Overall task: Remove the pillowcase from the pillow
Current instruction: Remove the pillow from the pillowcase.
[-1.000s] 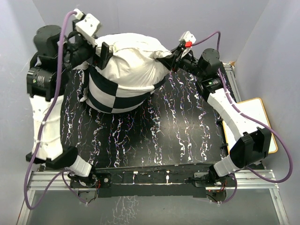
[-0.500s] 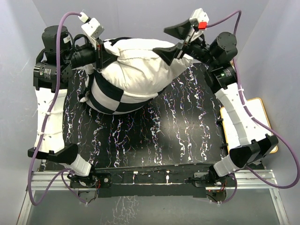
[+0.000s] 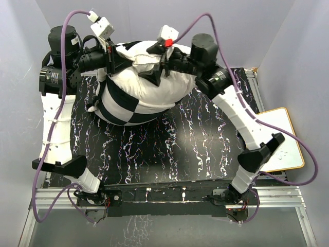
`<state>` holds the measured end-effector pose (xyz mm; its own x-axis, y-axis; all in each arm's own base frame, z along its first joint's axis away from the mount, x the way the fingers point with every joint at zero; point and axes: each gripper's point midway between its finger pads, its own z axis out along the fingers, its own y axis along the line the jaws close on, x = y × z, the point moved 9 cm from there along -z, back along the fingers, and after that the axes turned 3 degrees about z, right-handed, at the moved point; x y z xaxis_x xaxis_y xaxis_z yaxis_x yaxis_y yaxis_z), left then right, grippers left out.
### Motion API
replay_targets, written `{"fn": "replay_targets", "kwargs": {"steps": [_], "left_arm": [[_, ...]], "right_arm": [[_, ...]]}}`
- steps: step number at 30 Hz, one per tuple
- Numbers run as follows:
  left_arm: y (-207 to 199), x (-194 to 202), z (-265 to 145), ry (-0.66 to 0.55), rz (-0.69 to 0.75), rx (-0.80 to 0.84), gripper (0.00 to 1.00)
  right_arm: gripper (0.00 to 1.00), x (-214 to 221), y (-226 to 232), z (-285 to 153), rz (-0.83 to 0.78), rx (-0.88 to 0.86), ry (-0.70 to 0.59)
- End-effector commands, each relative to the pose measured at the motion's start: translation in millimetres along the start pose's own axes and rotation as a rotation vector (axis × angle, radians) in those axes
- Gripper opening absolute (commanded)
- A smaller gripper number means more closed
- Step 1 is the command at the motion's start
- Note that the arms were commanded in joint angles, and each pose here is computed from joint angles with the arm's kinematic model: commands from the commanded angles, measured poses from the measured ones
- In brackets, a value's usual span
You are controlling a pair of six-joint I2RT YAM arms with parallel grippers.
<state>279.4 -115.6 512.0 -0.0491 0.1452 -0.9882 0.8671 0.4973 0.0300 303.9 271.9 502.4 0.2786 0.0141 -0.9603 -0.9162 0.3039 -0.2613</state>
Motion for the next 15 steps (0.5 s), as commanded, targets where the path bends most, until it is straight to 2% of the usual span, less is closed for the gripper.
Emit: {"fn": "replay_targets", "kwargs": {"steps": [1, 4, 5, 7, 8, 9, 10, 11, 15], "left_arm": [[-12, -17, -7, -0.070, 0.022, 0.049, 0.00], [-13, -19, -10, -0.077, 0.040, 0.034, 0.00], [-13, -19, -10, -0.077, 0.044, 0.030, 0.00], [-13, -20, -12, -0.081, 0.054, 0.011, 0.04], [-14, -21, -15, -0.082, 0.064, -0.003, 0.26], [-14, -22, -17, -0.079, 0.075, -0.033, 0.59], [-14, -24, -22, -0.079, 0.090, -0.072, 0.73], [-14, -26, -26, -0.080, 0.106, -0.116, 0.78], [-18, -26, -45, -0.074, 0.186, -0.252, 0.82]], "right_arm": [[0.98, 18, -2, 10, -0.046, 0.024, 0.108], [0.99, 29, 11, 15, -0.031, -0.071, 0.121], [0.96, 42, 11, 22, -0.021, -0.071, 0.151], [0.77, 54, 2, 27, -0.006, 0.012, 0.190], [0.61, 58, -7, 27, 0.013, 0.091, 0.196], [0.38, 59, -21, 22, 0.034, 0.192, 0.187], [0.14, 61, -34, 13, 0.071, 0.275, 0.165], [0.09, 59, -45, 1, 0.101, 0.328, 0.119], [0.08, 50, -55, -39, 0.132, 0.304, -0.056]]}}
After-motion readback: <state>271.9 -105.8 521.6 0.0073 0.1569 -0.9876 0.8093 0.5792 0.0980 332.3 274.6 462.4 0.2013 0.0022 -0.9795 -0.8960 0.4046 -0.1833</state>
